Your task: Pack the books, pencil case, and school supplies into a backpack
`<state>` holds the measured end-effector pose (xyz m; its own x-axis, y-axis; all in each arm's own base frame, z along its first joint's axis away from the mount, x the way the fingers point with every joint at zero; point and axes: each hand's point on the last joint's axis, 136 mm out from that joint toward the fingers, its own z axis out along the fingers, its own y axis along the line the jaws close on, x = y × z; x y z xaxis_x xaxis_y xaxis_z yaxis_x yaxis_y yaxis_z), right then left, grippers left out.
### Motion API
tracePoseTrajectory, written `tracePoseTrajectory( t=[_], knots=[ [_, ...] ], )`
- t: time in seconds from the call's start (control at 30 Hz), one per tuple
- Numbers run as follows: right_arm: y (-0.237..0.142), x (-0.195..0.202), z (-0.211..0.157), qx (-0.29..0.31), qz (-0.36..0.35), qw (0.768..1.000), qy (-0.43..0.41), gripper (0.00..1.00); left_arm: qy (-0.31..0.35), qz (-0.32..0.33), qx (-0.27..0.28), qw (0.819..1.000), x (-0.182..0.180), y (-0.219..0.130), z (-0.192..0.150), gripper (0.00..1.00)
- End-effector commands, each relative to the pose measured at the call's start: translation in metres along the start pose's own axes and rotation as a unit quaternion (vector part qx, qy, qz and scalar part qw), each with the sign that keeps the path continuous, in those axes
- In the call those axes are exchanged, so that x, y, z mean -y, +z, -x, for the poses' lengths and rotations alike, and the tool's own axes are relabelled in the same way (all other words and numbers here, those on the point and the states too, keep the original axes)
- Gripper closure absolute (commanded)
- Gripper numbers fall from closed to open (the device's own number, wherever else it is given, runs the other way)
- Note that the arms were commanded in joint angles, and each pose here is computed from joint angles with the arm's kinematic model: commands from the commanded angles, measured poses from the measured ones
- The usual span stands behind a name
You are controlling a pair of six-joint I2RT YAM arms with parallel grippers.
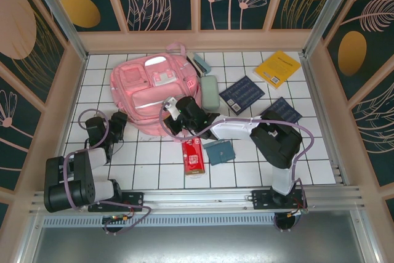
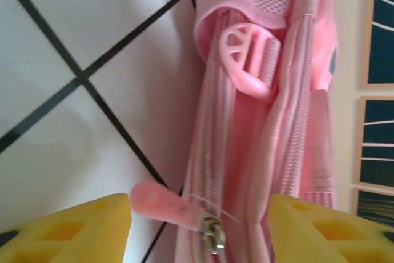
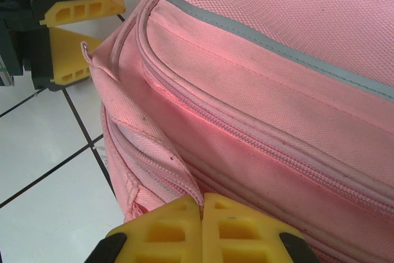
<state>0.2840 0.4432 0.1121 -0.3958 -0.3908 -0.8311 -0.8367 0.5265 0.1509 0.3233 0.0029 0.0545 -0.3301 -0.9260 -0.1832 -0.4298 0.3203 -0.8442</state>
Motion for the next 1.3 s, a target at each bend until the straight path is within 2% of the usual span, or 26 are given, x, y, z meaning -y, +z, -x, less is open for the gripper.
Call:
tracePoseTrajectory(
  t=[0.0,0.13,0.33,0.43,0.7,0.9,1.13,1.27],
  knots=[
    [-0.009,-0.002,0.035,0.049,0.001,0.999,0.003,1.00,-0.002,0.042,0.019,0.999,-0.015,-0.002,0.005,0.34],
    [-0.008,-0.003,0.035,0.048,0.004,0.999,0.003,1.00,-0.005,0.052,0.024,0.998,-0.020,0.001,0.008,0.36],
    [-0.008,-0.003,0.035,0.047,0.003,0.999,0.003,1.00,-0.014,-0.009,0.013,1.000,0.002,0.010,0.007,0.50],
    [-0.008,-0.003,0.035,0.046,0.002,0.999,0.003,1.00,-0.015,-0.036,0.006,0.999,0.011,0.010,0.006,0.54],
    [-0.005,-0.003,0.033,0.043,0.003,0.999,0.003,1.00,-0.006,-0.091,0.006,0.996,0.036,-0.001,0.005,0.68],
    [-0.004,-0.005,0.034,0.043,0.006,0.999,0.003,1.00,0.015,-0.071,0.015,0.997,0.036,-0.004,0.009,0.70],
    [-0.004,-0.005,0.033,0.040,0.005,0.999,0.002,1.00,0.010,-0.057,-0.002,0.998,0.023,0.005,0.003,0.70],
    [-0.004,-0.005,0.033,0.039,0.004,0.999,0.001,1.00,0.014,-0.049,-0.002,0.999,0.020,0.007,0.003,0.64]
  ],
)
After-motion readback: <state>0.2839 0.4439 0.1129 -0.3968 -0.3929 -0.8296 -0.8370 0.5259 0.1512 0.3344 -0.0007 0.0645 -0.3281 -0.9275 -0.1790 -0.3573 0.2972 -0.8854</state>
